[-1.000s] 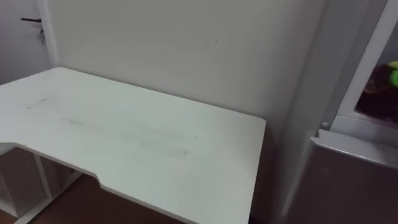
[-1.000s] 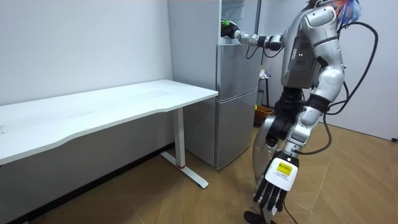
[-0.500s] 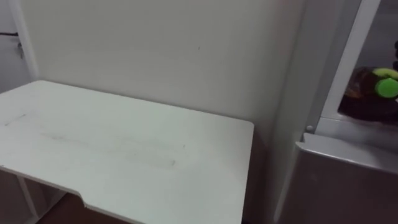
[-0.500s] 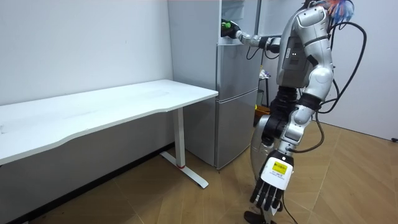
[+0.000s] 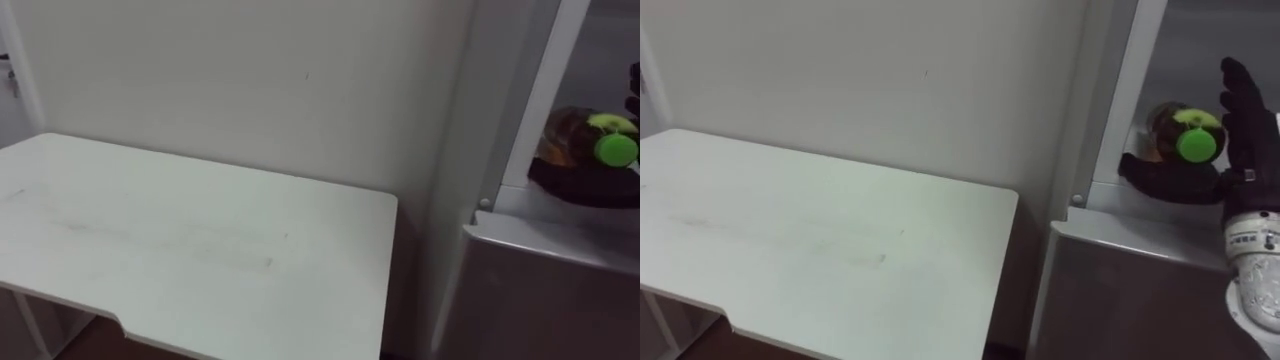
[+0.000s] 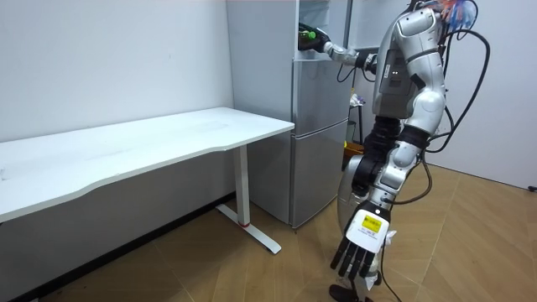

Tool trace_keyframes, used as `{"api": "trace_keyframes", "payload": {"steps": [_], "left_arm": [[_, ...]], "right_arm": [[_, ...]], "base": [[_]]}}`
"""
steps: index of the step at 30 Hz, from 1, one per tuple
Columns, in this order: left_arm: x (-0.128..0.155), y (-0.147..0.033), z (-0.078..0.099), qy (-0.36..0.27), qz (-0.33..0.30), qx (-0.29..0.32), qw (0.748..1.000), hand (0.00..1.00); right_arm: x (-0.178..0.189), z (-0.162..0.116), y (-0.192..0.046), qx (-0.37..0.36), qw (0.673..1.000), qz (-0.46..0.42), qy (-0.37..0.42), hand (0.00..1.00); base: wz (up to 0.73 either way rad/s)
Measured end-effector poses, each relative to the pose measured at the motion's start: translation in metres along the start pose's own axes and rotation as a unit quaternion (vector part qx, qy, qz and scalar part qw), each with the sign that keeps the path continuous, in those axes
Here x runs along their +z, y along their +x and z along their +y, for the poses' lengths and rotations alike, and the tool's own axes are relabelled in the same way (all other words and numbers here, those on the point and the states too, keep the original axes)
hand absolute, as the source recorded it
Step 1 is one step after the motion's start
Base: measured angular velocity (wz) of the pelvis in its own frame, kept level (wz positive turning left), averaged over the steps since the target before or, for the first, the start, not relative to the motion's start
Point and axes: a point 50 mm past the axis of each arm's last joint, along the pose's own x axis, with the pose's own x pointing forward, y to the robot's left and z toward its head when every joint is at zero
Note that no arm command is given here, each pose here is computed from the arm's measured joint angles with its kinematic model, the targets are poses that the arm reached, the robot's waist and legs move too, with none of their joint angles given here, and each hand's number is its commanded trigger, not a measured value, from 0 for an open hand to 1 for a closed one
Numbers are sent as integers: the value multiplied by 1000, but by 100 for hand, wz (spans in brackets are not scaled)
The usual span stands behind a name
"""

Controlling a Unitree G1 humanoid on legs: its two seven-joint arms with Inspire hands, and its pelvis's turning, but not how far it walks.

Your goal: Put the bottle in the upper fridge

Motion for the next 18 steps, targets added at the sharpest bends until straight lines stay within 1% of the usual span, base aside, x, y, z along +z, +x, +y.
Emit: {"api": "trace_keyframes", "payload": {"steps": [7,12,13,14,18], "left_arm": [[-5,-1,0,-3,3,-2,1000,0],[-12,-2,-2,-2,15,-5,1000,0],[-13,-2,-3,-5,16,-6,1000,0],[-14,-3,-4,-11,18,-6,1000,0],[-15,-3,-5,-16,20,-6,1000,0]], "right_arm": [[16,-2,-7,-6,999,-34,18,0],[29,3,-11,6,998,-61,31,0],[31,3,-12,8,997,-66,34,6],[33,2,-13,9,997,-70,36,100],[35,2,-16,12,996,-75,38,100]], "base": [[-1],[-7],[-3],[0],[0]]}}
